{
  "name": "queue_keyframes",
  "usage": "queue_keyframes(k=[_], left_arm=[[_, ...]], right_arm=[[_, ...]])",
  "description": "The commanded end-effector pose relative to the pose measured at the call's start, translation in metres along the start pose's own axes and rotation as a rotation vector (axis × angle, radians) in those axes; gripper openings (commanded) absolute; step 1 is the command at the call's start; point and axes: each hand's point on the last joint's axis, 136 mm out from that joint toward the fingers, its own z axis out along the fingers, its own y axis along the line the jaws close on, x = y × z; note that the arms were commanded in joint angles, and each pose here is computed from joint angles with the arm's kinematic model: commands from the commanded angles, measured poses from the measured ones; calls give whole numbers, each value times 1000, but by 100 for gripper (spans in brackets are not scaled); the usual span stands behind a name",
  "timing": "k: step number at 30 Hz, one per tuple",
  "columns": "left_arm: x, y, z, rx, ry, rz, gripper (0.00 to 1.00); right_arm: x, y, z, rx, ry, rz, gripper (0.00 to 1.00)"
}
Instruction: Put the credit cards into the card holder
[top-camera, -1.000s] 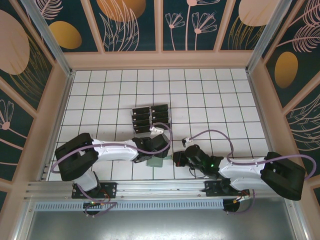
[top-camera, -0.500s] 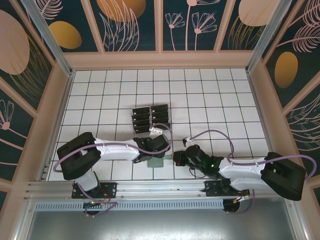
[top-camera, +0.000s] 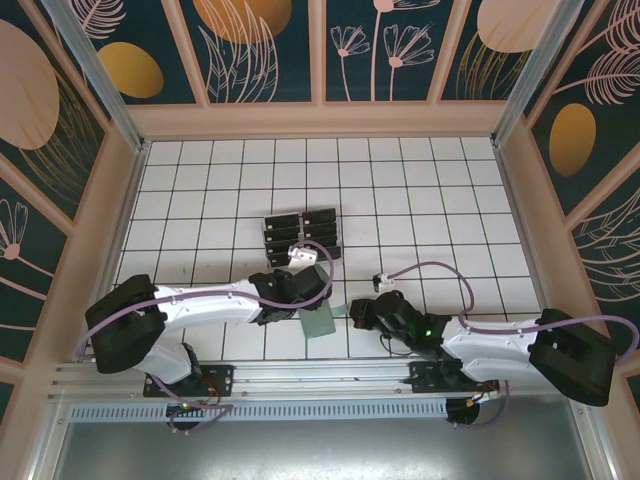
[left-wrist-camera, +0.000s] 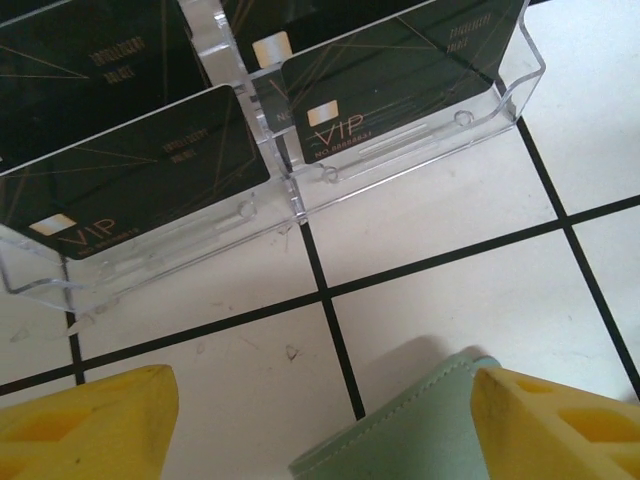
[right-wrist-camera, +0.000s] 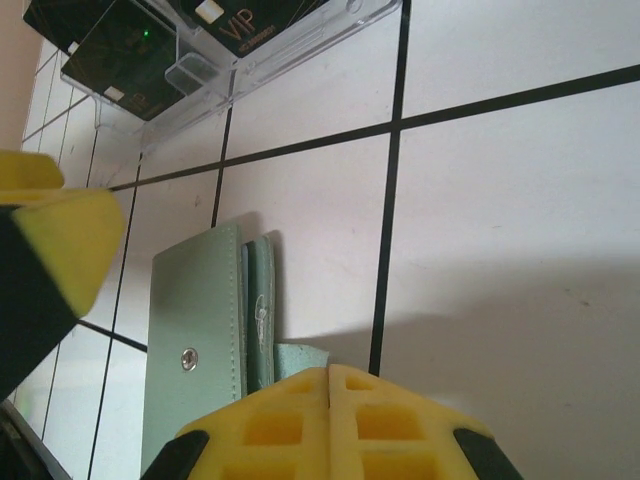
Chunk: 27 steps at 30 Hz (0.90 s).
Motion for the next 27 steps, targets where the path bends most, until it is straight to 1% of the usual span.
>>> queue_keyframes(k=[1,4,10,16,21,27], left_arm=[[12,14,-5,-25,18,-1,76],[10,10,-8,5,11,-18,77],[-3,-22,-4,83,36,3,81],[2,-44,6,145,84,2,81],[17,-51,9,135,113,28,82],[28,-48,12,76,127,68,82]], right_arm=[[-8,-13,-2,50,-50,33,0],[-9,-11,-1,43,-56,33,0],[-8,-8,0,30,-45,33,0],[-5,-8,-1,17,-41,46,0],[-3,-5,-3,0,-39,51,0],[0,-1,-3,-17,-41,59,0]])
